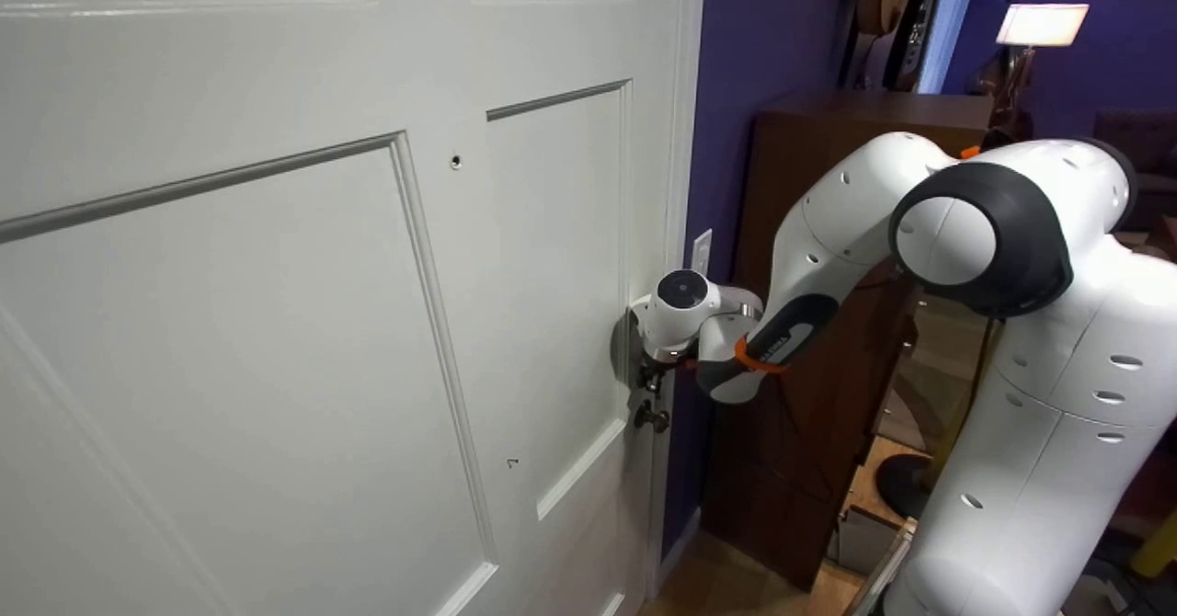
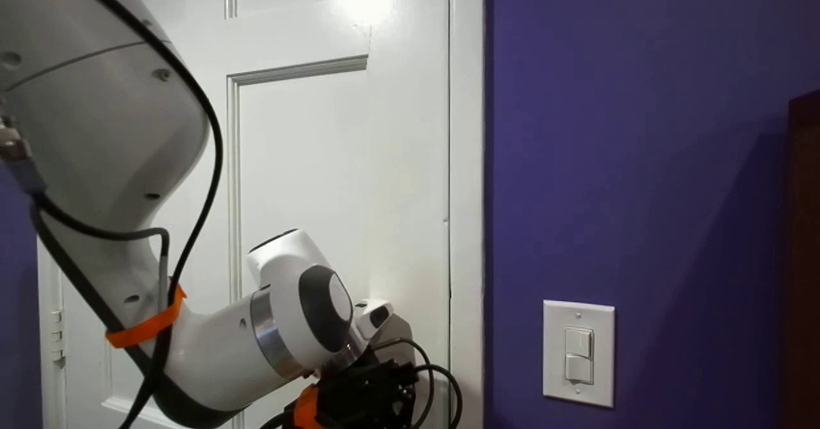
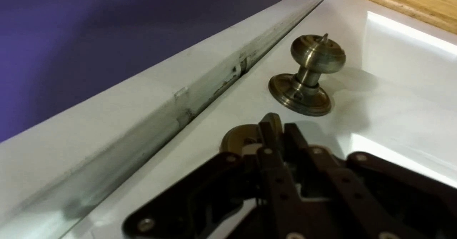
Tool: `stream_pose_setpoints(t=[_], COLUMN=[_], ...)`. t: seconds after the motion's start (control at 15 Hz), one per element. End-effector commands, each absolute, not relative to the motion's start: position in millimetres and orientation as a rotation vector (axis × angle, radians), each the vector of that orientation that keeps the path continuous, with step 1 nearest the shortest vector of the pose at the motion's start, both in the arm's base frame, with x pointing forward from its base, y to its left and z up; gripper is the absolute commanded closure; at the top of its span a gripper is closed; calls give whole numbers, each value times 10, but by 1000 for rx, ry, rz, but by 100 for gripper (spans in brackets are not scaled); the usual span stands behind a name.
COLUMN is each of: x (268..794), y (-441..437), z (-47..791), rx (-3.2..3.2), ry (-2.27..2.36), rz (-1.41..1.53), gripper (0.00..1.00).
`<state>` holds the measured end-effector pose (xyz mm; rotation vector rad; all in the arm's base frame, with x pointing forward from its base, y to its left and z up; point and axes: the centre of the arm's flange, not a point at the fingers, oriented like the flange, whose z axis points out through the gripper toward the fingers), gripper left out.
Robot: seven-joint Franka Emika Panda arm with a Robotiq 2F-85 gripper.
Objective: Turn the top lock on the door to the left
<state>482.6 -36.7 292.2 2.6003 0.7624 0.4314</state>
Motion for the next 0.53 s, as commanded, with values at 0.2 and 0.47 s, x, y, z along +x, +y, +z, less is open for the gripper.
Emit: stream_pose_setpoints(t=[0.2,0.47], x=[5013,5015], y=[130,181], z=[2493,2469], rx=[2465,2431], ry=[898,909], rz=[279,243], gripper=[97,96])
